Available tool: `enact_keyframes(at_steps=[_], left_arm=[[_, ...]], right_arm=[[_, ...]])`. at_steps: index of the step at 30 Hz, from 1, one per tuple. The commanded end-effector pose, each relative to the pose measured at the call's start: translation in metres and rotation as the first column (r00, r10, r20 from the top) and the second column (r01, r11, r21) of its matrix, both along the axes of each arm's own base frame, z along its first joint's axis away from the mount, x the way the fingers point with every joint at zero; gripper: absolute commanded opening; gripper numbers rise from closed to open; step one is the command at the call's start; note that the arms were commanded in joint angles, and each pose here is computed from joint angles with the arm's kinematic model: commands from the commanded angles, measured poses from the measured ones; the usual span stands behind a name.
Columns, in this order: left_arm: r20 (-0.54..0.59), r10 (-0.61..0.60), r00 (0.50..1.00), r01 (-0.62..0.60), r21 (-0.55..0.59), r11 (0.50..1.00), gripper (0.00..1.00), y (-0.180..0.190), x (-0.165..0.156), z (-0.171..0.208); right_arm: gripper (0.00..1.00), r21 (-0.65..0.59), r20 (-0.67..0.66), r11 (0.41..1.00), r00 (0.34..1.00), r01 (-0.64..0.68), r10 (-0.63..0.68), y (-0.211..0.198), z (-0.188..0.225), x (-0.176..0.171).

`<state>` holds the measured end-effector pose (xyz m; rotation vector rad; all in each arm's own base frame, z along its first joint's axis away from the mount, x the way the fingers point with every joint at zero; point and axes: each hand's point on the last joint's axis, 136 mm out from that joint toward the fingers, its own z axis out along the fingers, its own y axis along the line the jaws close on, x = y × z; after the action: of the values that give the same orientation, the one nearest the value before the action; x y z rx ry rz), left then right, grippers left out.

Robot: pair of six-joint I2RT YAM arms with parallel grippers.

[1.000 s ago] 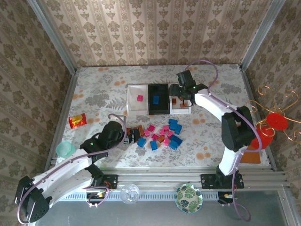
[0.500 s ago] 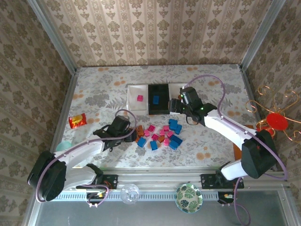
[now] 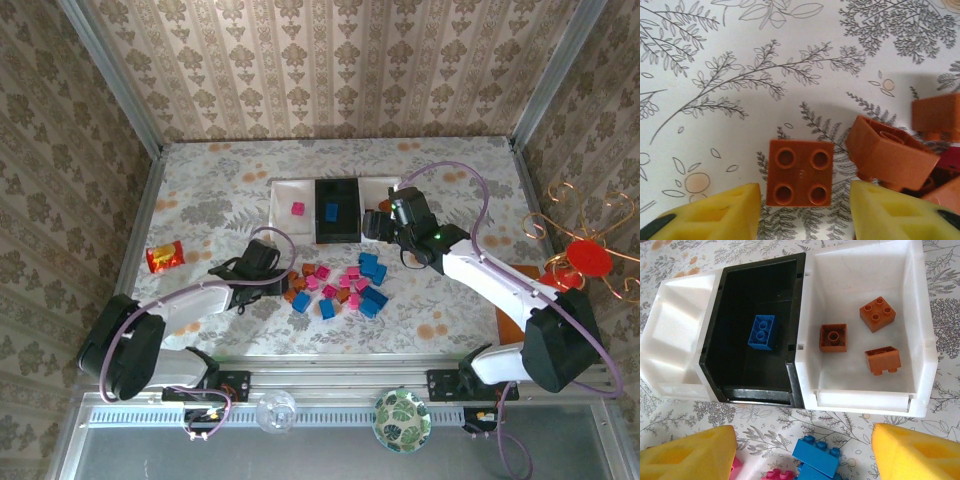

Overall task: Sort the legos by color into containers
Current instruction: Pick up the lego from the center of the table.

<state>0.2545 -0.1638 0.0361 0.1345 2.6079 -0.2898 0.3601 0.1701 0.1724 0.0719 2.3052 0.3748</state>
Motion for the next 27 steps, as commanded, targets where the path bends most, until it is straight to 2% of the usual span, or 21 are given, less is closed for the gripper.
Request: enact_keyframes(at_steps=[1,11,18,22,27], left_arm=[[0.032,0.013,0.999,-0.014,0.029,0.999,0.49,0.004,0.013,0.005],[0.006,0.023,1.000,-0.023,0.058,0.998,0.52,0.005,0.023,-0.014],[-0.002,0.011,1.000,-0.011,0.054,0.998,0.35,0.004,0.021,-0.017],[0.036,-0.031,0.999,0.030,0.013,0.999,0.32,-0.010,0.016,0.009],[0.139,-0.153,0.978,0.162,-0.054,0.985,0.30,-0.066,0.019,0.068]], right_arm=[[0.73,-0.003,0.021,1.000,1.000,0.016,-0.016,-0.003,0.004,-0.002],[0.73,0.005,0.031,1.000,0.999,0.015,-0.015,-0.004,0.008,-0.005],[0.73,0.015,0.036,1.000,0.999,0.017,-0.018,-0.007,0.009,-0.011],[0.74,0.025,0.039,0.999,0.999,0.031,-0.032,-0.012,0.006,-0.017],[0.73,0.043,0.032,0.997,0.997,0.062,-0.064,-0.022,-0.005,-0.031]])
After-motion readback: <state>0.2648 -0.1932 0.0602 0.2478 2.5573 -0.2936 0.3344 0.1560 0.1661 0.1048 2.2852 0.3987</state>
